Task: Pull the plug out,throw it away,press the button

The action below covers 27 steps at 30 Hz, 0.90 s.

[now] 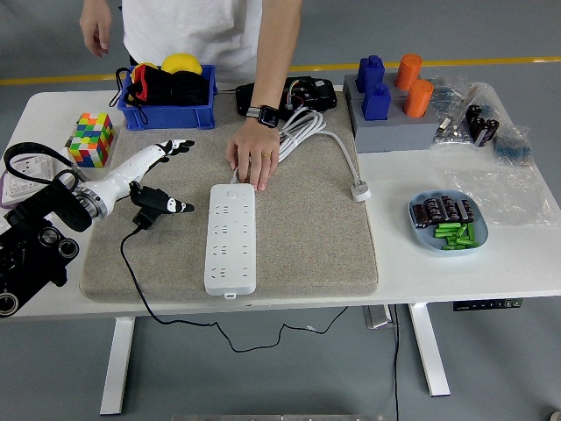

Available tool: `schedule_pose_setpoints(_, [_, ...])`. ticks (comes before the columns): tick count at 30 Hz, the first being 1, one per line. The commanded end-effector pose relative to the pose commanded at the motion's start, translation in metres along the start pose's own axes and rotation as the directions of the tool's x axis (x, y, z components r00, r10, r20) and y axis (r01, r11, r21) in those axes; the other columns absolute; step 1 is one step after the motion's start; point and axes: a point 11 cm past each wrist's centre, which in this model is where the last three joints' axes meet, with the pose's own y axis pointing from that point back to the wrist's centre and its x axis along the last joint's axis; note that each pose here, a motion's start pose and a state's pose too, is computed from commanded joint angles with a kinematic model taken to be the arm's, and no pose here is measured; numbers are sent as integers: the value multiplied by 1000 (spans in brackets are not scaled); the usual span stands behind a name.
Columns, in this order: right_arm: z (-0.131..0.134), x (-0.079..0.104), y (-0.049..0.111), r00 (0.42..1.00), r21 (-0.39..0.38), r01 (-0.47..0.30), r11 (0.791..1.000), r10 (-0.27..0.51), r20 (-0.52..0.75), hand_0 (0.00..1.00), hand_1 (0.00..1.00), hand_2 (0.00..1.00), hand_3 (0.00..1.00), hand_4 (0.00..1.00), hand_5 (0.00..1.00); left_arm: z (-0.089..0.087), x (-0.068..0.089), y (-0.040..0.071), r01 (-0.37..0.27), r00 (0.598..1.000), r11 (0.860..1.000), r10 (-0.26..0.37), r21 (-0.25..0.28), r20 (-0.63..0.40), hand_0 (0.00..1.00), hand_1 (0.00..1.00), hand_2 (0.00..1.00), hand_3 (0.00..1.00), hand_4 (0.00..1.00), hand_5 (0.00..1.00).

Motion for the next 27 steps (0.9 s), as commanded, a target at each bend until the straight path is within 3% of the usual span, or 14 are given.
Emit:
schedule_pose_setpoints(1, [0, -1, 0, 1000, 1, 1, 1000, -1, 1, 727, 683, 669, 673, 761, 655, 3, -2, -2, 9, 1000, 1000, -9, -4, -4, 667, 745, 690, 893, 997, 83])
schedule_pose_setpoints(2, [-1, -1, 0, 1000, 2, 3, 1000, -3, 0, 727, 683, 669, 674, 761, 655, 4, -4, -5, 23, 1000, 1000, -23, -2, -13, 150, 221, 310, 726, 492, 2])
schedule_pose_setpoints(7, [-1, -4, 0, 1000, 4, 9, 1000, -9, 5, 727, 683, 669, 674, 761, 655, 7, -11, -17, 68, 998, 997, -68, 22, -15, 150, 221, 310, 726, 492, 2])
schedule_pose_setpoints(8, [-1, -4, 0, 1000, 3, 9, 1000, -9, 6, 727, 683, 668, 672, 762, 655, 8, -12, -20, 74, 997, 997, -74, 27, -16, 42, 72, 159, 690, 399, 2])
schedule_pose_setpoints(18, [-1, -3, 0, 1000, 4, 5, 1000, -5, 15, 727, 683, 669, 673, 762, 655, 7, -32, -33, 200, 980, 969, -197, 146, -31, 2, 46, 132, 686, 381, 2])
schedule_pose_setpoints(27, [0, -4, 0, 1000, 0, 7, 1000, -7, 16, 727, 683, 668, 673, 762, 656, 12, -37, -40, 235, 972, 956, -235, 174, -21, 2, 44, 132, 687, 354, 2])
